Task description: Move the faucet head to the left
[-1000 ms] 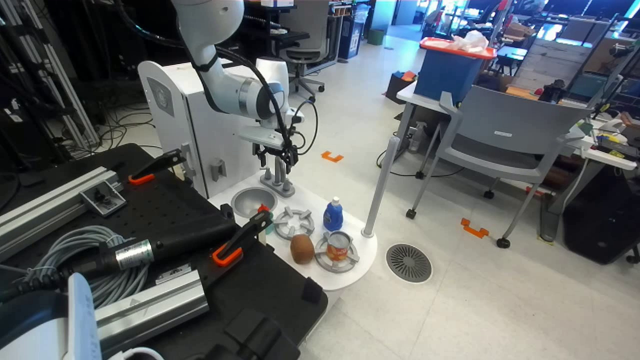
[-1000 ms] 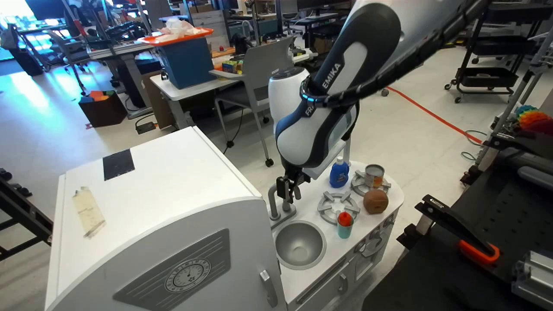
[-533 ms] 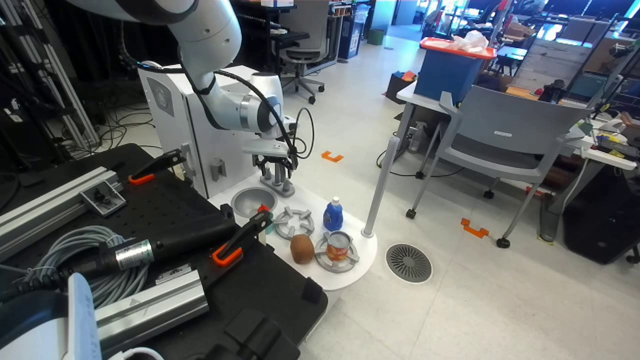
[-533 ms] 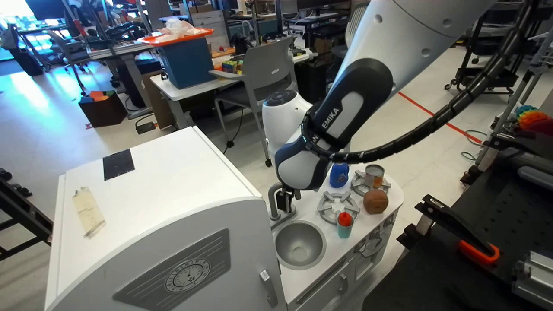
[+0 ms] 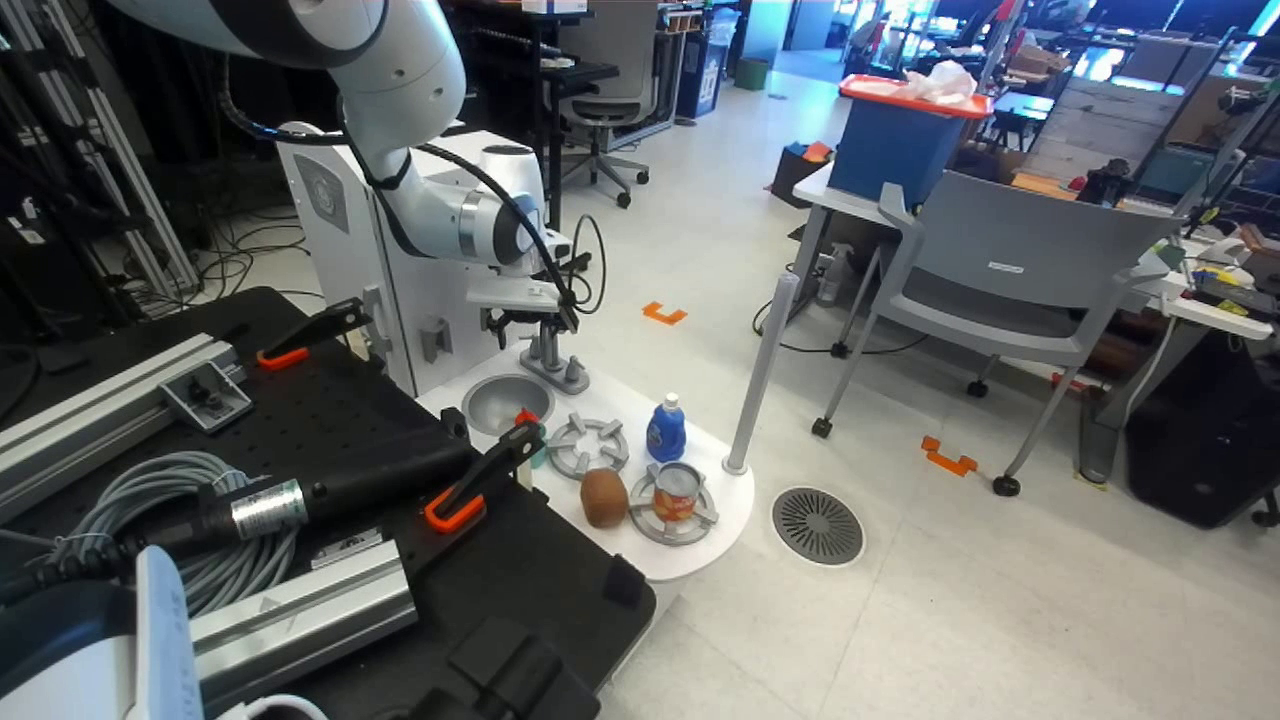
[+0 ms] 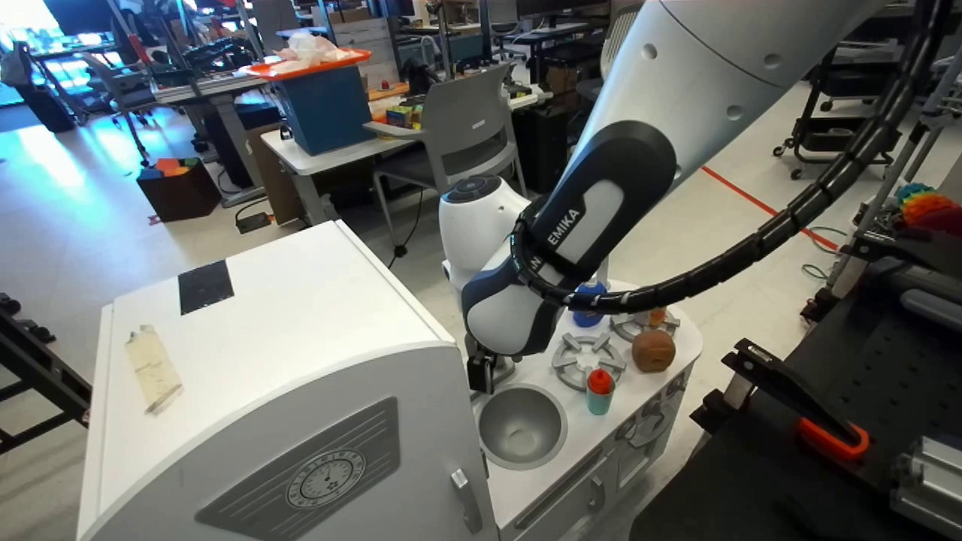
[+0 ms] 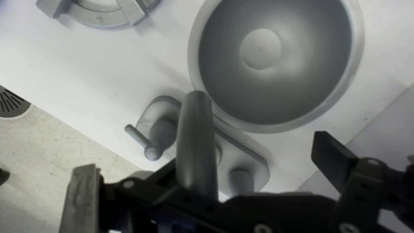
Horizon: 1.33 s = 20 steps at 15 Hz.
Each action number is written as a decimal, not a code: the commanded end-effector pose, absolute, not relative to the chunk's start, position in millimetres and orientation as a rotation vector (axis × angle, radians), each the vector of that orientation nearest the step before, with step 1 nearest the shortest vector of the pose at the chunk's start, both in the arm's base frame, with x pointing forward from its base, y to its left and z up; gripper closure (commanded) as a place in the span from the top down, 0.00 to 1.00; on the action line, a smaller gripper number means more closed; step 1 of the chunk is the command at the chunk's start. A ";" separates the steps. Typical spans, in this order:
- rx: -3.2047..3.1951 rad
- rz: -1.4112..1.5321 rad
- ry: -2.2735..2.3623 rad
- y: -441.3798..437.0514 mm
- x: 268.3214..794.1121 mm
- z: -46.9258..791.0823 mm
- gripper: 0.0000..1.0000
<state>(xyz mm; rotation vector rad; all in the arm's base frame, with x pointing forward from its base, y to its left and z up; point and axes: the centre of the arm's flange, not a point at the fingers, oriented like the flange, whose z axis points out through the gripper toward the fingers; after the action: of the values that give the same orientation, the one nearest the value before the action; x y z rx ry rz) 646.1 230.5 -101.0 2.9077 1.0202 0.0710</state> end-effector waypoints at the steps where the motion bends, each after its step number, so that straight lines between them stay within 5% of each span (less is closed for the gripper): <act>1: 2.952 0.034 1.115 255.5 614.1 -99.9 1.00; 11: 3.177 -0.063 0.805 263.4 614.3 -67.1 1.00; 20: 3.274 -0.150 0.068 226.0 619.1 10.9 1.00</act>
<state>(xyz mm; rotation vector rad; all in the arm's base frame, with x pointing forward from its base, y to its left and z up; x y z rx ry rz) 633.0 248.9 -33.3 3.2927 0.3006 -0.1008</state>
